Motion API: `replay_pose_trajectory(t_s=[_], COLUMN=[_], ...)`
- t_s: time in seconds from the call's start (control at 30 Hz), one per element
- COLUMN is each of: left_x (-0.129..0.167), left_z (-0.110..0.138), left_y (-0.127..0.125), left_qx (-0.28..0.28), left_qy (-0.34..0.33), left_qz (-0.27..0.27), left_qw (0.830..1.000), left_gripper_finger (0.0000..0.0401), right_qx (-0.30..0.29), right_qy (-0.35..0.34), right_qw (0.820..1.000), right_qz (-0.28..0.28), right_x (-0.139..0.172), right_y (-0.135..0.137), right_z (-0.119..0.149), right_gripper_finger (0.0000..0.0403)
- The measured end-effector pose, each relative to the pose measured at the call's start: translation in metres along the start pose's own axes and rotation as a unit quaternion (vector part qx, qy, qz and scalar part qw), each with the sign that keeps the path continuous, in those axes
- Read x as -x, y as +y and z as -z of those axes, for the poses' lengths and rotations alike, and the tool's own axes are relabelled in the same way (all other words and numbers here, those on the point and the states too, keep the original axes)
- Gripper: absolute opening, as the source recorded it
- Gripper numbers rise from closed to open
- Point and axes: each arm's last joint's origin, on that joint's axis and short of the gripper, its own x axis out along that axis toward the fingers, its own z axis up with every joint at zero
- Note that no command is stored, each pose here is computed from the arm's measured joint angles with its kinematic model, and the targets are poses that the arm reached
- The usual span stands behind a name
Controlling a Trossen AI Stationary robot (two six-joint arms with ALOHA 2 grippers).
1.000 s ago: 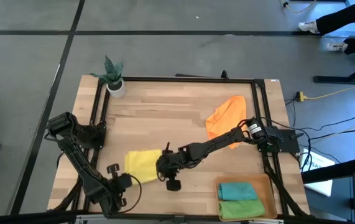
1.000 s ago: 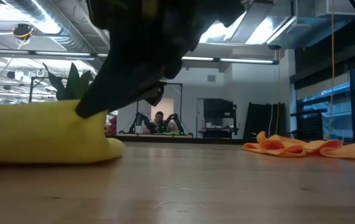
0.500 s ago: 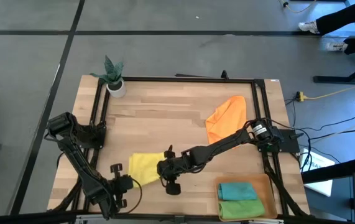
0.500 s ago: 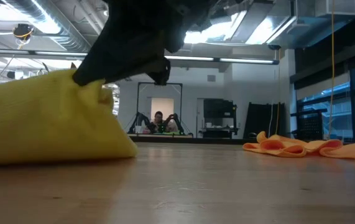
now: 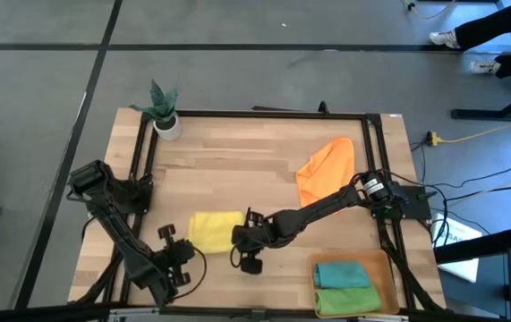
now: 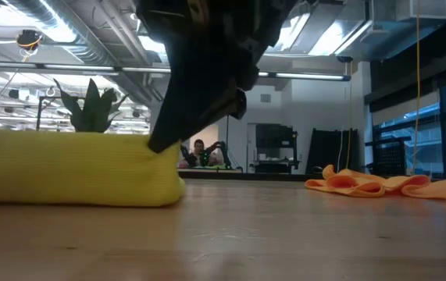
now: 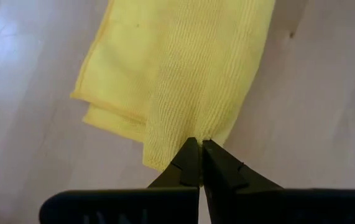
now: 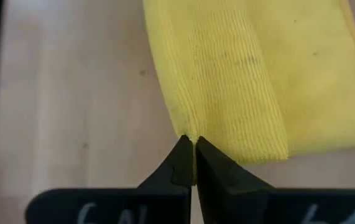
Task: Roll microfiber towels into tight, uniform cylinder then place into a basket
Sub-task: Roll the yellow microfiber towel
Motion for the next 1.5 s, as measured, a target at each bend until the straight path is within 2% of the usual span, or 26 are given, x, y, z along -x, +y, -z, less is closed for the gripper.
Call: replay_pose_trajectory(t_s=[0.3,0.37,0.53,0.73,0.9,1.0,1.17,1.5], left_x=[-0.01,-0.01,-0.007,0.006,0.019,0.016,0.006,0.0], left_z=[-0.015,-0.015,-0.01,-0.004,-0.011,-0.018,-0.029,-0.035], left_y=[0.006,0.006,0.001,-0.013,-0.016,-0.013,-0.005,0.001], left_qx=[0.02,0.021,0.025,0.028,-0.012,-0.018,-0.005,0.049], left_qy=[0.001,0.004,0.037,0.033,-0.02,-0.028,-0.015,0.026], left_qz=[-0.024,-0.023,0.004,0.063,0.057,0.042,0.013,-0.003], left_qw=[1.0,0.999,0.999,0.997,0.998,0.999,1.0,0.998], left_gripper_finger=[0.0,0.0,0.0,0.0,0.0,0.0,0.0,0.0], right_qx=[0.004,0.004,0.003,0.013,0.019,0.014,0.014,0.0], right_qy=[-0.002,0.009,0.034,0.029,0.004,-0.011,-0.021,-0.015], right_qw=[0.999,1.0,0.999,0.999,1.0,0.998,0.995,0.994], right_qz=[0.036,0.029,-0.031,-0.032,0.019,0.055,0.095,0.107], right_x=[0.0,0.0,0.0,0.005,0.015,0.02,0.021,0.019], right_y=[-0.003,-0.003,0.003,0.016,0.02,0.018,0.013,-0.005], right_z=[0.002,0.003,0.005,0.01,0.01,0.009,0.008,0.001], right_gripper_finger=[0.001,0.001,0.001,0.001,0.001,0.001,0.001,0.001])
